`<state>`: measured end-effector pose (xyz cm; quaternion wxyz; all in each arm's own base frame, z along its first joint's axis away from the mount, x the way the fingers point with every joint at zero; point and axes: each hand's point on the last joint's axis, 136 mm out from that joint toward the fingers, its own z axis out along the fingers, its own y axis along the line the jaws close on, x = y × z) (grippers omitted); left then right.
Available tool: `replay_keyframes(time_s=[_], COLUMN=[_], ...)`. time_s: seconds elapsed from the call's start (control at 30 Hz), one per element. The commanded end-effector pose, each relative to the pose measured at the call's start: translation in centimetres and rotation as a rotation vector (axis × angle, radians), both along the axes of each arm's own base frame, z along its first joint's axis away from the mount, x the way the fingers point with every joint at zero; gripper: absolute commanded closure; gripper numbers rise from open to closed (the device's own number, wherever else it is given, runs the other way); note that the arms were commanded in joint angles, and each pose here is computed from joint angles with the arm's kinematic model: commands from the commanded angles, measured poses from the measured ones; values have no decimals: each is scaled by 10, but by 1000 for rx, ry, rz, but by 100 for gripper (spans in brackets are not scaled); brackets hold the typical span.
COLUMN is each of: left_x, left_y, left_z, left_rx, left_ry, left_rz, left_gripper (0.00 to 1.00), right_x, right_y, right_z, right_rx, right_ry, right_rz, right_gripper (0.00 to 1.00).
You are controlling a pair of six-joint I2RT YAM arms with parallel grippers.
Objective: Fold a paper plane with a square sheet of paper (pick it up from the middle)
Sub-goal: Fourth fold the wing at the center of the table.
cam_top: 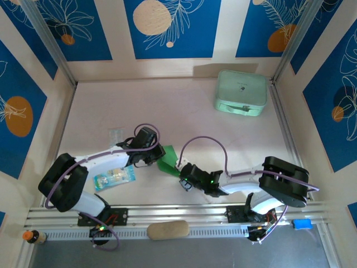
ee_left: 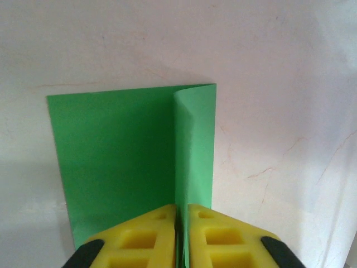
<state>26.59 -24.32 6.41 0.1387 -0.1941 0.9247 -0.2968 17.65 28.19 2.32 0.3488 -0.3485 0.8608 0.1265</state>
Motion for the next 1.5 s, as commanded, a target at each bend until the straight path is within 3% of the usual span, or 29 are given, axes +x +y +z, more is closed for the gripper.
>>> replay_keyframes(time_s=[0.0, 0.07, 0.2, 0.43, 0.8, 1.0, 1.1, 1.3, 1.47], left_x=[3, 3, 3, -1, 1, 0, -1, -4, -5], left_y=[7, 12, 24, 34, 15, 0, -6, -23, -37], left_z=[10, 16, 26, 34, 27, 19, 17, 11, 1], left_rx=[-5, 9, 29, 32, -24, -58, -82, -109, -119], left_ry=[-22, -42, -86, -115, -89, -59, -53, -30, 1], left_rz=[18, 29, 60, 84, 25, -28, -43, -95, -137], left_gripper=[77, 59, 42, 39, 57, 78, 78, 90, 92], right_x=[-6, -8, -12, -14, -11, -5, -4, -5, -4], right_y=[4, 7, 10, 7, -3, -11, -14, -15, -19], right_z=[-1, -1, -2, -13, -19, -14, -12, -13, -13], right_rx=[78, 133, 242, 296, 284, 236, 253, 316, 316], right_ry=[95, 169, 327, 494, 500, 360, 350, 398, 402], right_rz=[-4, -5, -15, -83, -135, -91, -91, -130, -155], right_gripper=[94, 94, 94, 94, 92, 93, 93, 92, 90])
